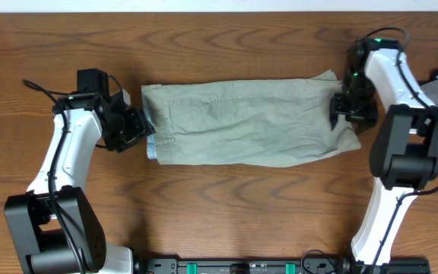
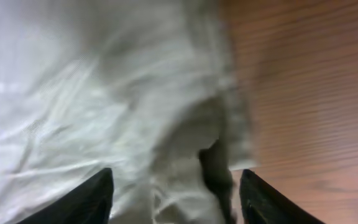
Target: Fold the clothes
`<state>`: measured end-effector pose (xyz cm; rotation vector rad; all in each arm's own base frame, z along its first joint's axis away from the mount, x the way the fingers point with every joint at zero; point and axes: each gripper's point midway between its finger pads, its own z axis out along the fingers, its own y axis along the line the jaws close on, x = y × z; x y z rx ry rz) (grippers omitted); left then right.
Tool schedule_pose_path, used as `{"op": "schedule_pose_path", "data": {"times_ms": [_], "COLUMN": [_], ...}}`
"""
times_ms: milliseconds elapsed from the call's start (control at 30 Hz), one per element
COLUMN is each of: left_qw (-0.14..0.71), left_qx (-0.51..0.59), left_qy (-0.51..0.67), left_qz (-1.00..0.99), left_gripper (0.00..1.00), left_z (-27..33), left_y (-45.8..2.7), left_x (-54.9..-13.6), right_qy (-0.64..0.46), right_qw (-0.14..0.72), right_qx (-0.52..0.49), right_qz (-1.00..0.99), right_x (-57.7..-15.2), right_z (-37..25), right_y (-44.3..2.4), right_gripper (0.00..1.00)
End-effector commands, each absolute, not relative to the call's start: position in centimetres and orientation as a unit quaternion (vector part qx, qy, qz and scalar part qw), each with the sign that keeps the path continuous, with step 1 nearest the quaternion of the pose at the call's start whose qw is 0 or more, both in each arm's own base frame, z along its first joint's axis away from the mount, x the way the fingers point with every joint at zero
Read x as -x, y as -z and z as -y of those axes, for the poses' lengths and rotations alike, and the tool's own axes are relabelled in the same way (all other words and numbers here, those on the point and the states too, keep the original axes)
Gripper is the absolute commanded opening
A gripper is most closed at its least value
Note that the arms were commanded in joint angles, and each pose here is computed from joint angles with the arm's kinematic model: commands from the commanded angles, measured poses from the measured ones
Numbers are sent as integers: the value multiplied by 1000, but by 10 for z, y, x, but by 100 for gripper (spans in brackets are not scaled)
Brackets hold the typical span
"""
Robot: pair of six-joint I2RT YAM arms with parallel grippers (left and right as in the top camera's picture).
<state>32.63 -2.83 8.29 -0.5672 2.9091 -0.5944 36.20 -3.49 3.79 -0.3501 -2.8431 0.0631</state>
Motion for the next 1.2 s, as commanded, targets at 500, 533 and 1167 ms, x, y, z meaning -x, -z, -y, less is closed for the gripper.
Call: {"op": "schedule_pose_path", "data": {"times_ms": [500,533,1167], "left_qw": [36,22,-42], "left_qx": [7,8,11], "left_qy": [118,122,95], "left_qz": [-992,-992,-995], "left_gripper": [6,6,6], "left_z": [78,80,72], "left_y": [-41,-35,3], "left_x": [-329,-326,-311], "right_qy": [316,327,155], "right_qw": [-35,-36,5], "right_qx": [-64,-79,280], "right_qz": [946,941,947], "right_x": [-424,-421,-422], "right_z": [-130,-144,-81], "right_y": [-55,-50,59], "right_gripper": [1,1,1]}}
